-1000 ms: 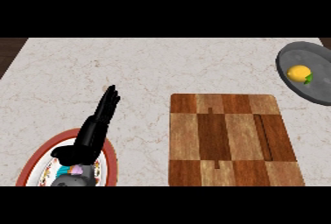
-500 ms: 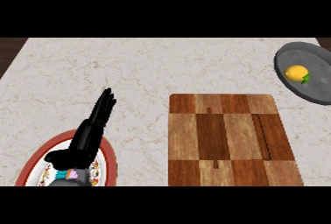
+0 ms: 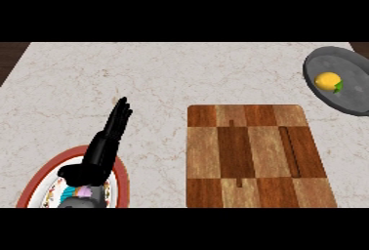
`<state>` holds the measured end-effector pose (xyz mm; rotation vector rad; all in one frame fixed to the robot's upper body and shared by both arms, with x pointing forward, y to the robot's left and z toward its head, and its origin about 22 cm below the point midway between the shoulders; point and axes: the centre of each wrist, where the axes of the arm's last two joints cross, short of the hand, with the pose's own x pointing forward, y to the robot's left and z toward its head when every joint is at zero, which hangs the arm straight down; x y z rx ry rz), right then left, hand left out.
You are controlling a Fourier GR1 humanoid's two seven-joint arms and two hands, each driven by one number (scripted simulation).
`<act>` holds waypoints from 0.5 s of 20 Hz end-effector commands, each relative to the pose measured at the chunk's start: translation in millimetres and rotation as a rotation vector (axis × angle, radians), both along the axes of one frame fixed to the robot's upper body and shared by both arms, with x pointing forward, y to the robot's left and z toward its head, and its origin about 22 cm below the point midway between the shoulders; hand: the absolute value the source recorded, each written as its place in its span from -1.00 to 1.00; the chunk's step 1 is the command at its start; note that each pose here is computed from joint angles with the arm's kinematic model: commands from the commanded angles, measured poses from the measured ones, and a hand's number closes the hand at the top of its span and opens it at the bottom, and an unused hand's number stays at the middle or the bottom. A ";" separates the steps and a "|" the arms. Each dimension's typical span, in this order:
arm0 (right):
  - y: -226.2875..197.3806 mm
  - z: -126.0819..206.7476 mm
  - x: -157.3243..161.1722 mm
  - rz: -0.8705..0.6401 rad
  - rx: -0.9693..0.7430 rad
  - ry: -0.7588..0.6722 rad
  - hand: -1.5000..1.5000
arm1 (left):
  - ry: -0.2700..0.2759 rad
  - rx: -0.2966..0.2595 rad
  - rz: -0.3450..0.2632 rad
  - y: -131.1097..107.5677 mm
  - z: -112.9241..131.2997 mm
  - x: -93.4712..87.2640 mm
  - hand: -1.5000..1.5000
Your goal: Pick the lemon from the cutting board and place it in the pan
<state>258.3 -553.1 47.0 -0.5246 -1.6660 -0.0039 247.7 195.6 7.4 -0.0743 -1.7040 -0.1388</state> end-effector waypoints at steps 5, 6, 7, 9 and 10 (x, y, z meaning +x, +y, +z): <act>-4.5 -11.1 -16.5 -0.029 -0.056 0.033 -1.00 | -0.007 0.008 0.009 24.4 4.3 1.5 0.00; -4.2 -1.9 -8.0 -0.040 -0.030 0.033 -1.00 | 0.011 -0.006 0.001 0.5 10.4 0.2 0.00; -8.6 3.4 -10.2 -0.013 -0.044 0.037 -1.00 | 0.005 0.013 0.007 6.8 2.1 -6.7 0.00; -5.2 5.0 -5.1 -0.016 -0.048 0.051 -1.00 | 0.012 -0.002 0.006 3.9 -23.3 1.7 0.00; -1.0 -11.2 -11.0 -0.034 -0.084 0.041 -1.00 | 0.004 -0.006 0.005 5.5 13.7 3.4 0.00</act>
